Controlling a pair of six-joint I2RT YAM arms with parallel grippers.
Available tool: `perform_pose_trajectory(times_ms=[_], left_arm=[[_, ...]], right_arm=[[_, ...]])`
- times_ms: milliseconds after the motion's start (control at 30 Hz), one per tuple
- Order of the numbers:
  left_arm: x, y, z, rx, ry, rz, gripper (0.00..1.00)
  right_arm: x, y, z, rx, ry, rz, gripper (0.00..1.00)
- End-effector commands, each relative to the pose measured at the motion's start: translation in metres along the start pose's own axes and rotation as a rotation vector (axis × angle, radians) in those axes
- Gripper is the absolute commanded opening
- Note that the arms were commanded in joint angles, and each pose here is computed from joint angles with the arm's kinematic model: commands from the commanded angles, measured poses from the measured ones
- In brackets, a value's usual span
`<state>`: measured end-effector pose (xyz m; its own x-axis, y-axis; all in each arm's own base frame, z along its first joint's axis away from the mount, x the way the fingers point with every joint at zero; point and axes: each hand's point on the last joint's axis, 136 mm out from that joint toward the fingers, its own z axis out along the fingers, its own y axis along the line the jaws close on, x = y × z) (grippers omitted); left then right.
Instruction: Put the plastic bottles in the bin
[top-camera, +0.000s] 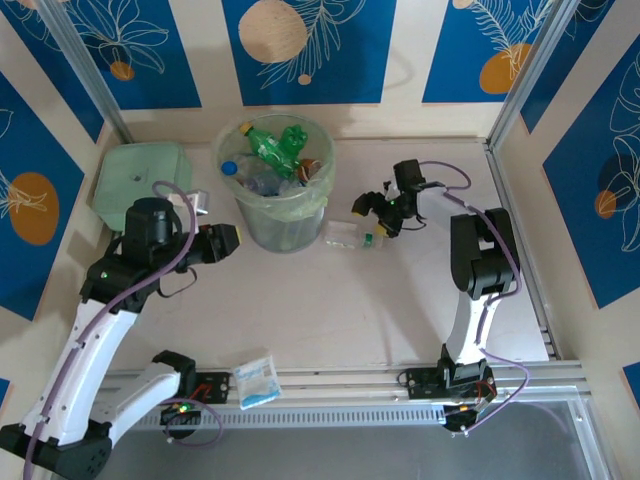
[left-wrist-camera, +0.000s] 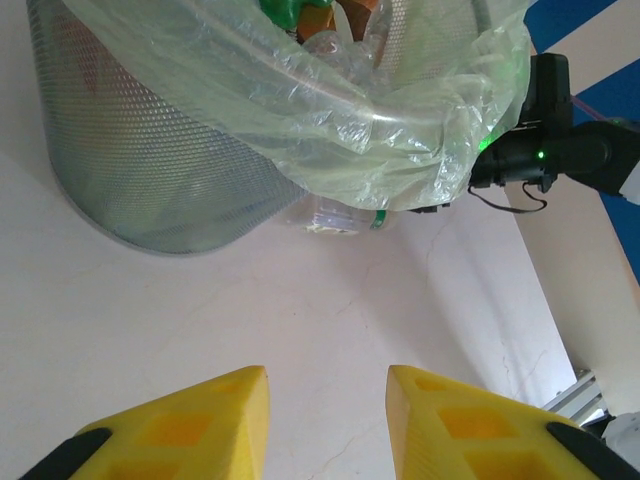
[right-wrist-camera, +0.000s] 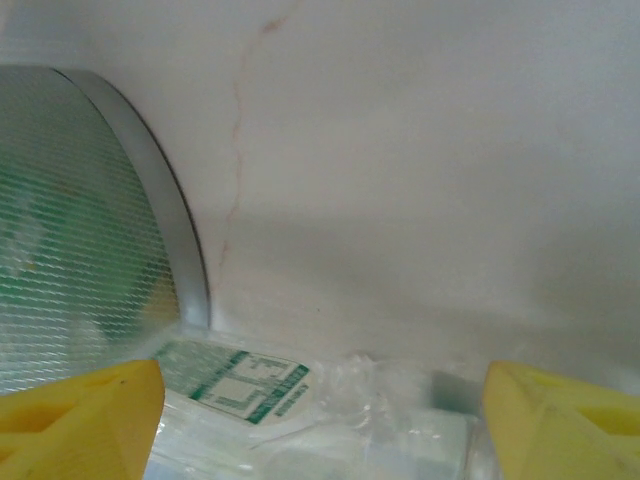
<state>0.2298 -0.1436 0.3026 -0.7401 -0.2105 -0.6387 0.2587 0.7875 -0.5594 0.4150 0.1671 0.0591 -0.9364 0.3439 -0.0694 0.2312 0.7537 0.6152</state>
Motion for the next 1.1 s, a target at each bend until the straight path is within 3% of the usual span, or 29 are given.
perform_pose_trajectory(times_ms=[0,567,667,833,1067], left_arm=[[0.008,0.000,0.002,0.015,0.023,-0.018,0.35],[0.010,0.004,0.009,0.003,0.035,-0.034,0.36],[0.014,0.006,0.011,0.001,0.044,-0.038,0.42],[0.019,0.008,0.012,0.007,0.049,-0.042,0.55],[0.021,0.008,0.008,0.009,0.048,-0.039,0.59]], right_arm=[[0.016,0.001,-0.008,-0.030,0.010,-0.001,0.83],[0.095,-0.001,-0.017,0.038,0.008,-0.064,0.82],[0.101,-0.001,-0.018,0.092,-0.017,-0.100,0.84],[0.086,-0.008,-0.035,0.294,-0.077,-0.140,0.86],[0.054,0.013,-0.027,0.370,-0.073,-0.219,0.90]])
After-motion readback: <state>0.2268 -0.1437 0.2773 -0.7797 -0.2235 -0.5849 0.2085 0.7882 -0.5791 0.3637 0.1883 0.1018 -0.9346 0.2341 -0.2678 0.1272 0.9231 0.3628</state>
